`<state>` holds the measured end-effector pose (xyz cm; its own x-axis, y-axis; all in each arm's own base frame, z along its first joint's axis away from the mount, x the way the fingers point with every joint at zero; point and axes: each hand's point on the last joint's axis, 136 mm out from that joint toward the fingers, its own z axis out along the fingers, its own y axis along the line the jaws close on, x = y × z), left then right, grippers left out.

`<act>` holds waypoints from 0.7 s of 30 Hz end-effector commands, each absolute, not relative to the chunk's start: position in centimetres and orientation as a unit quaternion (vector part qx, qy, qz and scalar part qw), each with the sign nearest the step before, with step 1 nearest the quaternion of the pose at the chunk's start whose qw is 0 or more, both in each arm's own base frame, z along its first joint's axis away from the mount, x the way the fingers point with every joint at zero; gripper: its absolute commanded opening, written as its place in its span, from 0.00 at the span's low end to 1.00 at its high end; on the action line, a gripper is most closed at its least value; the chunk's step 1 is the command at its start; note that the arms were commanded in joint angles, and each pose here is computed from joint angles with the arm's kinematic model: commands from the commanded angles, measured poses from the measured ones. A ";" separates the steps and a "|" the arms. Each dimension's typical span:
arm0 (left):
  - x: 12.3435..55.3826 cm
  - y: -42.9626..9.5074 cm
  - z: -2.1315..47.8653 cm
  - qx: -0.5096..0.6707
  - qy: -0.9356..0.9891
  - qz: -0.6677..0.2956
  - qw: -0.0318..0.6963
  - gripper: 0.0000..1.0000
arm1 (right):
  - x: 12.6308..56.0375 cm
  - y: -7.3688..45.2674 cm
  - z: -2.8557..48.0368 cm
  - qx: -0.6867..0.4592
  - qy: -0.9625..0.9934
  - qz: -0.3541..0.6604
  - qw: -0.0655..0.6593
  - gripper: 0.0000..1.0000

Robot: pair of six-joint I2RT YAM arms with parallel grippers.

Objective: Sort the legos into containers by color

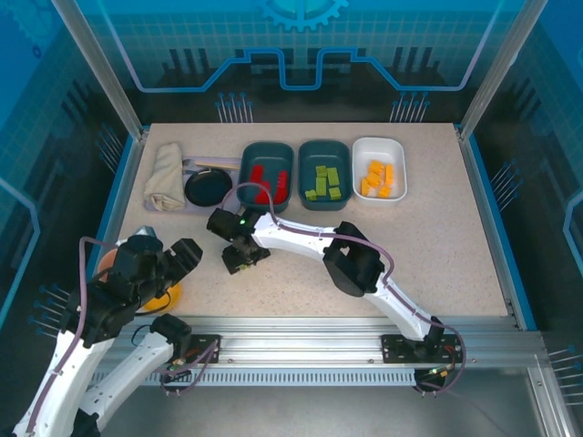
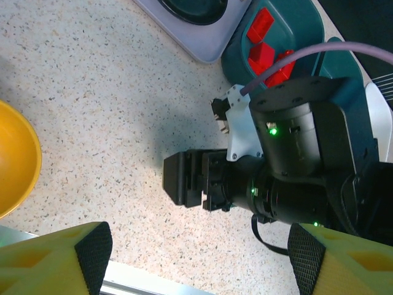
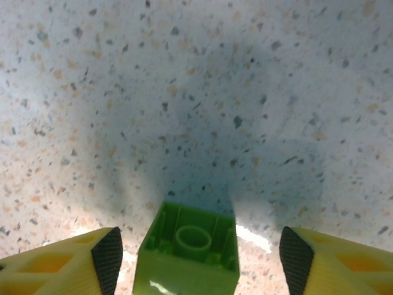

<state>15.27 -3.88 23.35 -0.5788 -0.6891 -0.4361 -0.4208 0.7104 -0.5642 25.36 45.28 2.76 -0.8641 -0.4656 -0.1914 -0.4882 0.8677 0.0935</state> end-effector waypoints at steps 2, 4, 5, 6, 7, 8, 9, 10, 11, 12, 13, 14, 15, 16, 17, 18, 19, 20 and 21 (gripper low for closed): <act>15.0 -4.2 22.9 -0.324 0.865 -0.214 0.319 0.79 | 25.9 44.2 2.2 -0.227 0.970 0.049 0.069 0.59; 15.1 -4.4 22.8 -0.323 0.864 -0.218 0.317 0.78 | 25.9 44.1 2.6 -0.227 0.970 0.048 0.072 0.53; 15.2 -4.5 22.8 -0.323 0.864 -0.221 0.316 0.78 | 25.9 44.0 2.8 -0.228 0.970 0.049 0.073 0.50; 15.3 -4.7 22.8 -0.321 0.864 -0.226 0.316 0.78 | 25.9 44.0 3.3 -0.227 0.969 0.051 0.077 0.46; 15.4 -4.9 22.8 -0.318 0.864 -0.230 0.315 0.78 | 26.0 43.9 3.7 -0.227 0.969 0.051 0.081 0.43; 15.5 -5.2 22.7 -0.314 0.865 -0.236 0.311 0.78 | 26.0 43.8 4.2 -0.227 0.969 0.053 0.087 0.40; 15.7 -5.7 22.6 -0.309 0.867 -0.242 0.308 0.78 | 26.2 43.6 5.1 -0.226 0.968 0.056 0.096 0.38; 16.0 -6.1 22.6 -0.304 0.868 -0.249 0.304 0.78 | 26.3 43.4 5.5 -0.225 0.968 0.055 0.100 0.36; 16.4 -6.7 22.6 -0.297 0.869 -0.260 0.300 0.78 | 26.6 43.1 7.0 -0.221 0.967 0.060 0.111 0.35; 16.8 -7.5 22.6 -0.288 0.870 -0.272 0.295 0.78 | 27.1 42.4 8.0 -0.214 0.967 0.062 0.121 0.35; 17.3 -8.2 22.7 -0.281 0.869 -0.285 0.292 0.78 | 27.4 42.0 8.8 -0.209 0.968 0.063 0.127 0.35; 18.0 -9.1 22.8 -0.273 0.868 -0.299 0.288 0.78 | 28.1 41.0 9.7 -0.198 0.969 0.064 0.135 0.34; 18.7 -9.8 23.0 -0.266 0.866 -0.311 0.287 0.78 | 28.7 40.2 10.7 -0.189 0.969 0.067 0.143 0.34; 19.3 -10.5 23.3 -0.260 0.865 -0.320 0.286 0.78 | 29.4 39.1 11.6 -0.177 0.970 0.068 0.151 0.34; 20.2 -11.2 23.6 -0.252 0.865 -0.326 0.287 0.78 | 30.5 37.9 12.5 -0.162 0.971 0.070 0.160 0.33; 21.0 -11.9 23.9 -0.244 0.865 -0.331 0.288 0.78 | 31.3 36.8 13.2 -0.150 0.972 0.071 0.167 0.33; 21.7 -12.5 24.2 -0.236 0.866 -0.335 0.288 0.79 | 32.3 35.7 13.9 -0.136 0.973 0.072 0.174 0.33; 22.6 -13.2 24.5 -0.228 0.866 -0.339 0.288 0.79 | 33.6 34.3 14.7 -0.117 0.973 0.077 0.183 0.33; 23.5 -14.0 24.7 -0.221 0.867 -0.343 0.286 0.78 | 34.8 33.1 15.1 -0.102 0.973 0.081 0.190 0.33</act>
